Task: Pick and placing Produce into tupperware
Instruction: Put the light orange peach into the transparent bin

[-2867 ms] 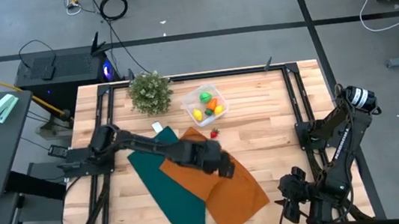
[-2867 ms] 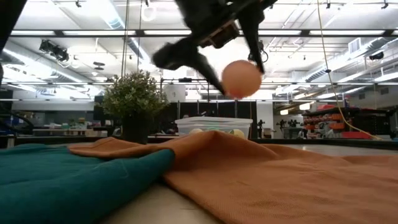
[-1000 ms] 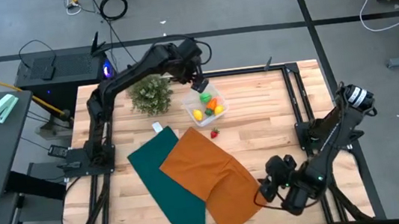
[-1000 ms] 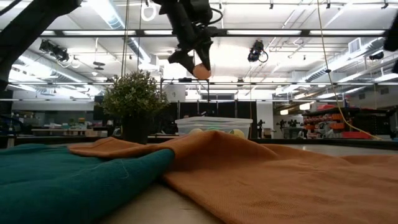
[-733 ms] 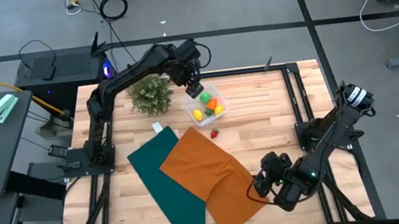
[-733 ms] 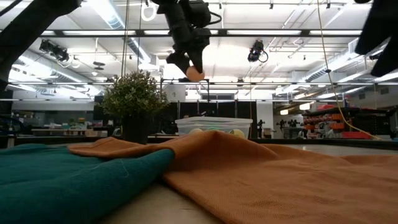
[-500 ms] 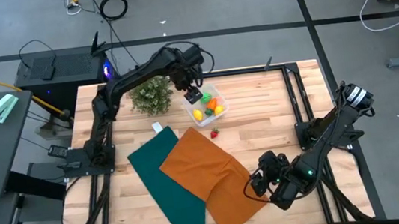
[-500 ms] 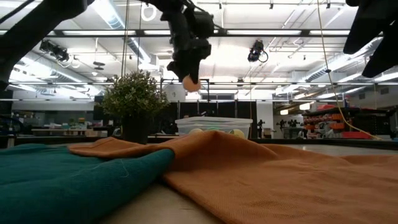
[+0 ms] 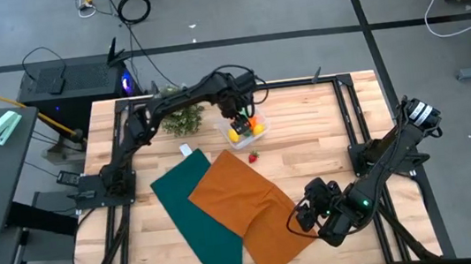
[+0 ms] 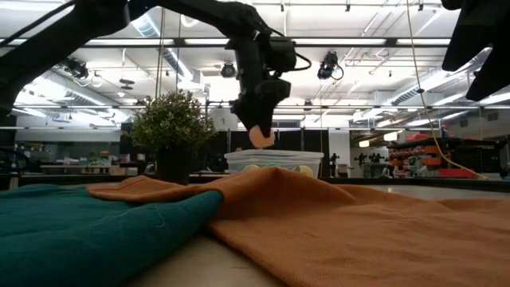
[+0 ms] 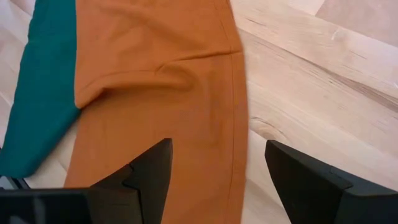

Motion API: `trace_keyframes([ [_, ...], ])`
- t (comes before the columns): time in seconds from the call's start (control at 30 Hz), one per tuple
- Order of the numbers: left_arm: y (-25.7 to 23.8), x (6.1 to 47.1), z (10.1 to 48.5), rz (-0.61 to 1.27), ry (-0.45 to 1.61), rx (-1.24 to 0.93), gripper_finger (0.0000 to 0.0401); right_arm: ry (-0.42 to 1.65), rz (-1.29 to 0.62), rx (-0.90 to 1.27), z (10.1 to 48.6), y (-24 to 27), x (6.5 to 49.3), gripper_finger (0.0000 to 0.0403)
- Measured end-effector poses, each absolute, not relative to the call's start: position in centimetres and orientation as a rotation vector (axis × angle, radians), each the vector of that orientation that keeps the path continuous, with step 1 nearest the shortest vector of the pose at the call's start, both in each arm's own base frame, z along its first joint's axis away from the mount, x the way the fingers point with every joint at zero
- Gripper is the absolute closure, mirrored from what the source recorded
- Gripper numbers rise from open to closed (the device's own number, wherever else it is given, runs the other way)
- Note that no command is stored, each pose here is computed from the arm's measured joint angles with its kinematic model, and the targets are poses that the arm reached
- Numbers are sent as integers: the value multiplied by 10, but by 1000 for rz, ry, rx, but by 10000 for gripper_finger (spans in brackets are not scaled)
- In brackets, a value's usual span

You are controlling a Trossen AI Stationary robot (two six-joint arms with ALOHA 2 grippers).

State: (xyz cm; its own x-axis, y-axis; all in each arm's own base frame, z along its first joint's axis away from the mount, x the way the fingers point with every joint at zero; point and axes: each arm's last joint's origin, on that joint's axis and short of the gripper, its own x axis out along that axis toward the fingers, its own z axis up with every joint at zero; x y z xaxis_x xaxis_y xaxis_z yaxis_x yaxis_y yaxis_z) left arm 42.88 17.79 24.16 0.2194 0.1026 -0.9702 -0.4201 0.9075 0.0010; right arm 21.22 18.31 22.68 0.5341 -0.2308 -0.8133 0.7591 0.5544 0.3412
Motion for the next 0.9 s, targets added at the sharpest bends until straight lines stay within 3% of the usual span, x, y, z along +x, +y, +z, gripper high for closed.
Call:
trace_keyframes([
  [0.33,185,437,211,389,1373,-201,154,794,-664,765,227,183,212,179],
  [0.9,183,445,201,435,1362,-138,149,791,-668,774,227,183,212,179],
])
